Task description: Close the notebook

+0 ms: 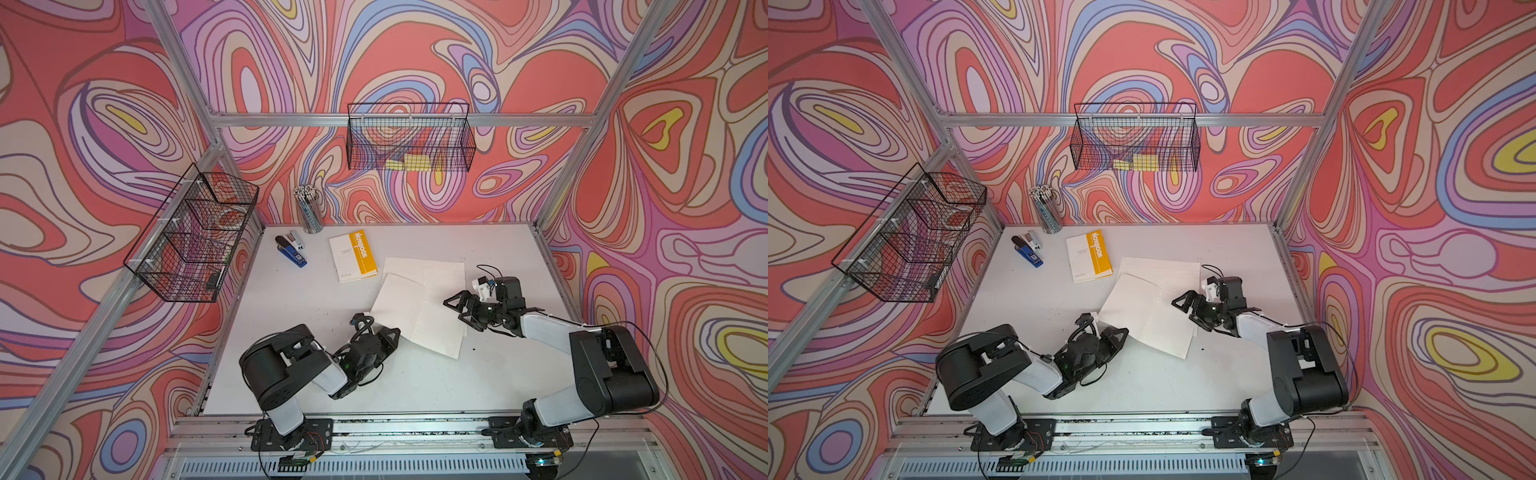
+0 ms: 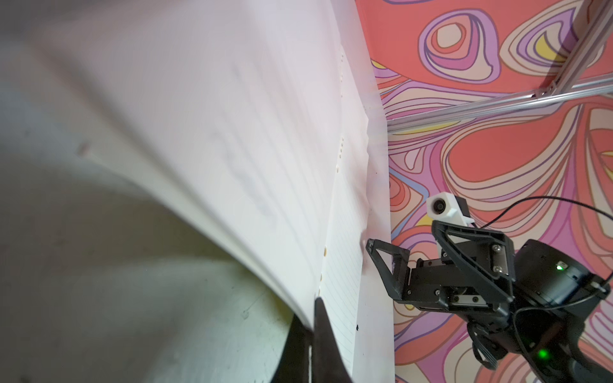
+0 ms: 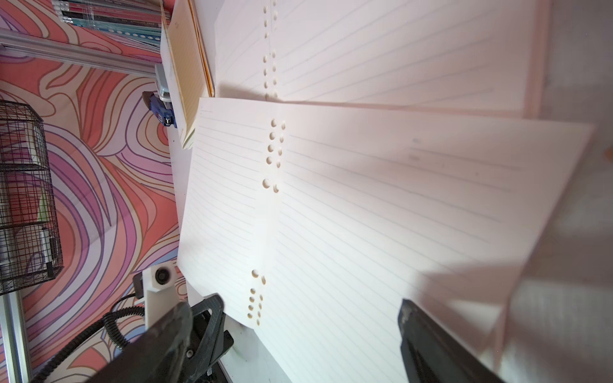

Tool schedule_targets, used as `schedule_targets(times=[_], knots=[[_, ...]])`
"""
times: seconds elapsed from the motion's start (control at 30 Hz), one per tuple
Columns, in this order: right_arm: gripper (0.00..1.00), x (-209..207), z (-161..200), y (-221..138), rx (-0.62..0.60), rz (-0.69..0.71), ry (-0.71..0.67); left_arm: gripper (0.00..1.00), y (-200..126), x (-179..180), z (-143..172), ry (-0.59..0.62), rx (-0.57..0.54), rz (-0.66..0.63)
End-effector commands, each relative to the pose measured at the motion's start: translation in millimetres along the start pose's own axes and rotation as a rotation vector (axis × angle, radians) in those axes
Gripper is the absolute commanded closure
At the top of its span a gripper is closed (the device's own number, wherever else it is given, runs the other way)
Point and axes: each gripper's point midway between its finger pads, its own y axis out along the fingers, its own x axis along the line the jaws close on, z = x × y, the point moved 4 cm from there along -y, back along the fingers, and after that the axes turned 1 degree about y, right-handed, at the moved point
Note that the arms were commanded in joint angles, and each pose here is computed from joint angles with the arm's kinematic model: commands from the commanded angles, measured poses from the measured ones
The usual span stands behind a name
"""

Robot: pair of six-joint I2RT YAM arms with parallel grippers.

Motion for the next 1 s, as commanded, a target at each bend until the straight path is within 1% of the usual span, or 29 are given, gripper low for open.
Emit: schedule_targets(times=[0.0, 0.1, 0.17, 0.23, 0.27, 0.3, 0.43, 0.67, 0.8, 0.97], knots=[[0.02, 9.2, -7.4, -5.7, -0.03, -0.007, -0.038, 1.0, -3.7, -18.2, -1.5, 0.195, 0.028, -0.065], [0.02, 11.2, -8.6, -6.1, -0.031, -0.012, -0.041, 1.0, -10.3, -33.8, -10.2, 0.329, 0.026, -0.128], [0.02, 13.1, -10.8, -6.7, -0.037, -0.014, -0.047, 1.0, -14.1, -35.9, -14.5, 0.381, 0.019, -0.159], [0.02, 16.6, -13.4, -7.5, -0.039, -0.019, -0.053, 1.0, -17.8, -28.6, -17.0, 0.428, 0.018, -0.204], [0.02, 19.2, -15.4, -8.4, -0.041, -0.023, -0.058, 1.0, -16.1, -40.7, -20.3, 0.451, 0.01, -0.197], [0.02, 21.7, -16.8, -9.4, -0.044, -0.026, -0.063, 1.0, -16.7, -40.3, -21.4, 0.476, 0.014, -0.215], [0.02, 31.4, -22.7, -13.7, -0.056, -0.036, -0.085, 1.0, -21.3, -35.1, -26.7, 0.549, 0.001, -0.277], [0.02, 42.7, -29.3, -17.8, -0.068, -0.053, -0.101, 1.0, -37.7, -42.0, -48.2, 0.702, -0.074, -0.368], [0.02, 41.9, -29.8, -17.5, -0.071, -0.052, -0.1, 1.0, -48.5, -43.7, -57.1, 0.753, -0.111, -0.398], [0.02, 39.1, -28.7, -15.3, -0.07, -0.053, -0.092, 1.0, -56.5, -47.6, -59.7, 0.84, -0.143, -0.429]])
